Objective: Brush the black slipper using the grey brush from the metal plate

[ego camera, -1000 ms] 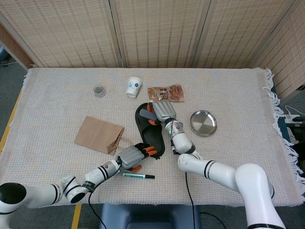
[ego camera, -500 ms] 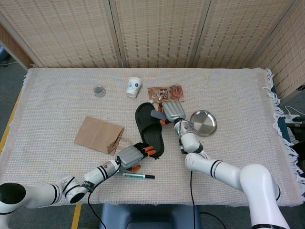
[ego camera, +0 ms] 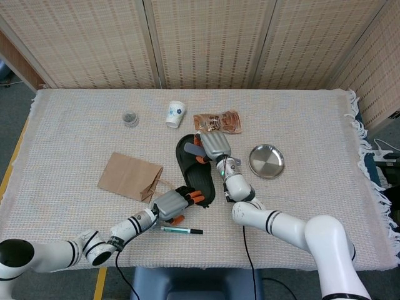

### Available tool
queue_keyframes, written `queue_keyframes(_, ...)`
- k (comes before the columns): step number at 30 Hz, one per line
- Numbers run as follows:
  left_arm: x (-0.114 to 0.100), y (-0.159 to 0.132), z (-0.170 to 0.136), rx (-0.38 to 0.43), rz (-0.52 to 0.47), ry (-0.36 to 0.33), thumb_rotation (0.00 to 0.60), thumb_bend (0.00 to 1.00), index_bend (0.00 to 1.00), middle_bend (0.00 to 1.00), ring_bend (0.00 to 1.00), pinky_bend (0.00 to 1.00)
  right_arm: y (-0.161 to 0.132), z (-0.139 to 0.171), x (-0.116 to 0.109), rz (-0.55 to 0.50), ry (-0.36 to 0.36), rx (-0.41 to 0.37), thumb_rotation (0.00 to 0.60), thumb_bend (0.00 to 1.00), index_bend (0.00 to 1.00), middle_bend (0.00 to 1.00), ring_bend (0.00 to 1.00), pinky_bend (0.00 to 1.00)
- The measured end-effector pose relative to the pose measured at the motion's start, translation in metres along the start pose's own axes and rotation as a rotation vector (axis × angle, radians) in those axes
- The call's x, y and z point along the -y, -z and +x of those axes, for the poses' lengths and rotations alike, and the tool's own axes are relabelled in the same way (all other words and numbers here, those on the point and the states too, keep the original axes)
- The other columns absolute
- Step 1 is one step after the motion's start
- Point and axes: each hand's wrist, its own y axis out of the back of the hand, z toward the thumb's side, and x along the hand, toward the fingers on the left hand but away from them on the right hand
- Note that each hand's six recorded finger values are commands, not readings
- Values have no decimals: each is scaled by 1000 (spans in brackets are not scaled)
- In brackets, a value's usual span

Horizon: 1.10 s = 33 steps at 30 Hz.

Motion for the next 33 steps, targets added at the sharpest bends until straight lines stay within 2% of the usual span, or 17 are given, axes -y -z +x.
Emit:
queue_keyframes(12,-1,1,-2,-2,3,-5,600,489,0,0,0,73,40,8,2,85,-27,61,600,368,840,616,509,665)
queue_keyframes(19,-1,-3,-2,6,9,-7,600,489,0,0,0,73,36,9,-2,54,-27,52,600,368,840,616,509,665)
queue_keyframes(22,-4,-4,-4,9,8,-20,600,491,0,0,0,76,26,10,-13,28,3,26,600,368,840,616,509,664)
queue_keyframes(26,-13,-7,-7,17,5,-61,600,491,0,0,0,81,23,16,-37,19,66,4,600,368,840,617,509,665)
queue_keyframes(28,-17,-12,-9,28,8,-83,600,491,0,0,0,81,28,20,-48,22,85,10,600,368,845,620,509,665)
queue_keyframes(33,-35,-21,-19,48,48,-165,600,491,0,0,0,81,65,37,-67,85,114,70,600,368,850,623,509,664)
